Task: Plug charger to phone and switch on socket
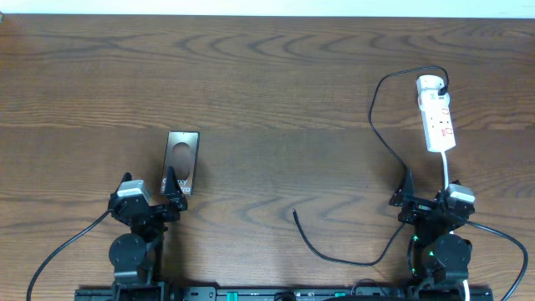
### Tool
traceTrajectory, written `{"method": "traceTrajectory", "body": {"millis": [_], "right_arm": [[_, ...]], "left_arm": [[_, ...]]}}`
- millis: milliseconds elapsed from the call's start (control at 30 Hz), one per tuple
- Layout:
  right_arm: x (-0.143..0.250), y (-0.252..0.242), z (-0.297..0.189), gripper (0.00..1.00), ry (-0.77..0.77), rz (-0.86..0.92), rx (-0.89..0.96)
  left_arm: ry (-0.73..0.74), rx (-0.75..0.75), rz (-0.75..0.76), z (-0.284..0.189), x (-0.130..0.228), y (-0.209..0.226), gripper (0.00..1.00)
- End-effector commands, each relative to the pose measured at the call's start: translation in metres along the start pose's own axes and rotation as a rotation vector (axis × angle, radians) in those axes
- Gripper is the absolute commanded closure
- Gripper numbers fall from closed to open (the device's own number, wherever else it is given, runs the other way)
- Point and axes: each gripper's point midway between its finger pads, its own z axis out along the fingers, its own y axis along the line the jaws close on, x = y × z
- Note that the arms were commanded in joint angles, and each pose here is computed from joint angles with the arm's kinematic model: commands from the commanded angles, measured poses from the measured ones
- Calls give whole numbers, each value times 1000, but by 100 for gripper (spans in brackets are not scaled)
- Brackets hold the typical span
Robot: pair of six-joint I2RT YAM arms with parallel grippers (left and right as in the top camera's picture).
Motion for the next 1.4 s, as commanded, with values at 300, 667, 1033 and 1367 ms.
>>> {"method": "traceTrajectory", "body": {"millis": [300, 667, 1033, 1367], "right_arm": [[3, 0, 1, 1, 6, -14, 1], [3, 0, 1, 1, 6, -14, 1], [3, 0, 1, 1, 6, -14, 1], [3, 0, 1, 1, 6, -14, 1]], "left_arm": [[76, 41, -8, -16, -80, -23, 12], [630, 67, 1, 42, -106, -49, 12], [1084, -12, -21, 94, -12, -34, 12], [1318, -22, 1, 103, 61, -21, 12]]}}
